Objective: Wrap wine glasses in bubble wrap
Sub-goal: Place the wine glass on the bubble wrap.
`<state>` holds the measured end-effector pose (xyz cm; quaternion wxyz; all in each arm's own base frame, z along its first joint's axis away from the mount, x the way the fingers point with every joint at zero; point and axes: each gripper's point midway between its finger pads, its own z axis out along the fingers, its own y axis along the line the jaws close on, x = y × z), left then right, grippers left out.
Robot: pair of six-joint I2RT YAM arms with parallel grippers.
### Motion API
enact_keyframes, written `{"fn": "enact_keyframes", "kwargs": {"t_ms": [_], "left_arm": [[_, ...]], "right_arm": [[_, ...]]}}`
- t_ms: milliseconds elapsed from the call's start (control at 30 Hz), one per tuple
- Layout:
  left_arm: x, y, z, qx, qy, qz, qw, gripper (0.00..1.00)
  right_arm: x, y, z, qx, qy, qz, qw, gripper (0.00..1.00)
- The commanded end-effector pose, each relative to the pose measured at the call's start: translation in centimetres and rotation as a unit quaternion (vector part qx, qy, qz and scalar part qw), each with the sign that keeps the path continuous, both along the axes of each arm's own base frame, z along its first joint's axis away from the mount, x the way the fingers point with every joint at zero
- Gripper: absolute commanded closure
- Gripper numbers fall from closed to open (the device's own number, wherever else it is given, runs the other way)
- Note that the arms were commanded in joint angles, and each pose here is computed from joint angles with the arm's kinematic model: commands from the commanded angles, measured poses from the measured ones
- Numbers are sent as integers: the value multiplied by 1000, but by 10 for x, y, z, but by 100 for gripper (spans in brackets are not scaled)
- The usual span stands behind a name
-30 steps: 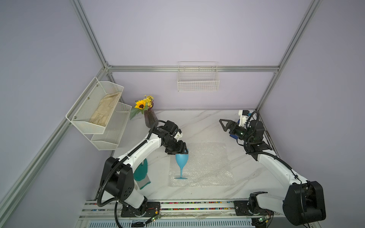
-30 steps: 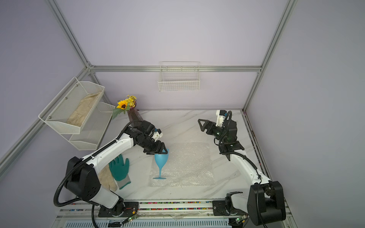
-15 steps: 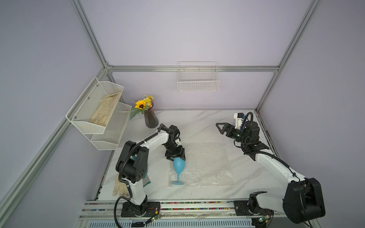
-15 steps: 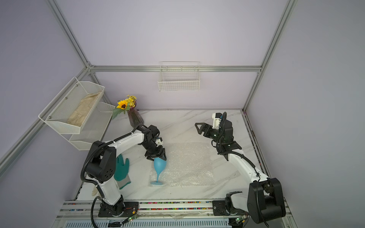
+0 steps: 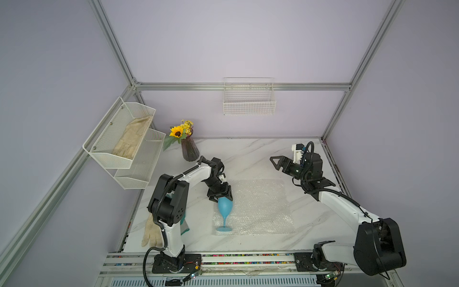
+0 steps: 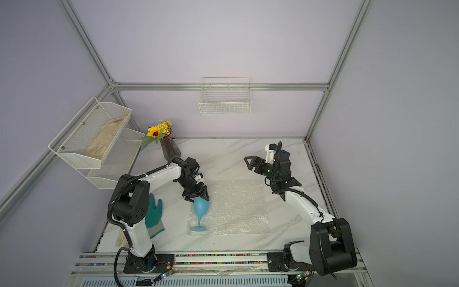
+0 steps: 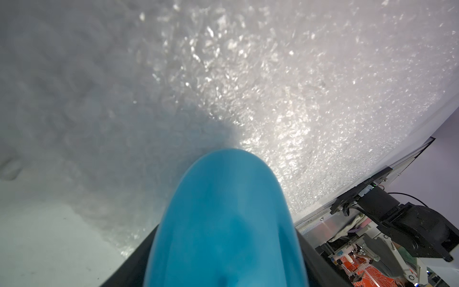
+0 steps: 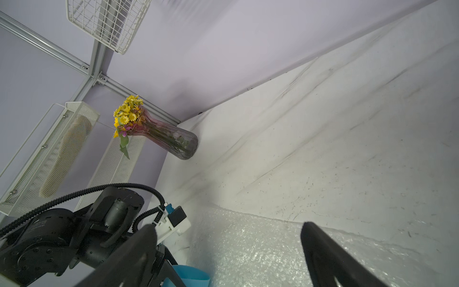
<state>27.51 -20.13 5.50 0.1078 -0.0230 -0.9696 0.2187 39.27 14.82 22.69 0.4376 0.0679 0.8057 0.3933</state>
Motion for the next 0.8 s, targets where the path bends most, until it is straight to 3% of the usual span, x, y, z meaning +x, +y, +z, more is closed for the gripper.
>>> {"fn": "enact_keyframes", "kwargs": {"t_ms": [0, 133, 167, 200, 367, 500, 667, 767], "left_arm": [[19, -9, 14, -21, -29, 2, 999, 26], [24, -6, 20, -14, -45, 3, 999, 11], [25, -6, 23, -16, -50, 4, 999, 1], [25, -6, 29, -18, -55, 4, 998, 0], [34, 9, 68, -17, -105, 24, 994, 0], [38, 44, 102, 6, -178, 68, 982, 0], [15, 63, 91, -21, -203, 109, 973, 5], [-9, 74, 72, -11, -202, 123, 972, 16]], "right_arm": [[3, 1, -1, -2, 8, -2, 1000, 6], [4, 1, -6, -5, 16, -3, 1000, 6], [4, 2, -8, -5, 19, -4, 1000, 6], [5, 2, -9, -6, 21, -4, 1000, 6], [3, 12, -13, -14, 39, -3, 999, 6], [-13, 49, -17, -5, 59, 26, 998, 6], [-43, 109, -29, 16, 96, 88, 991, 17], [-68, 144, -36, 17, 125, 126, 984, 20]]}}
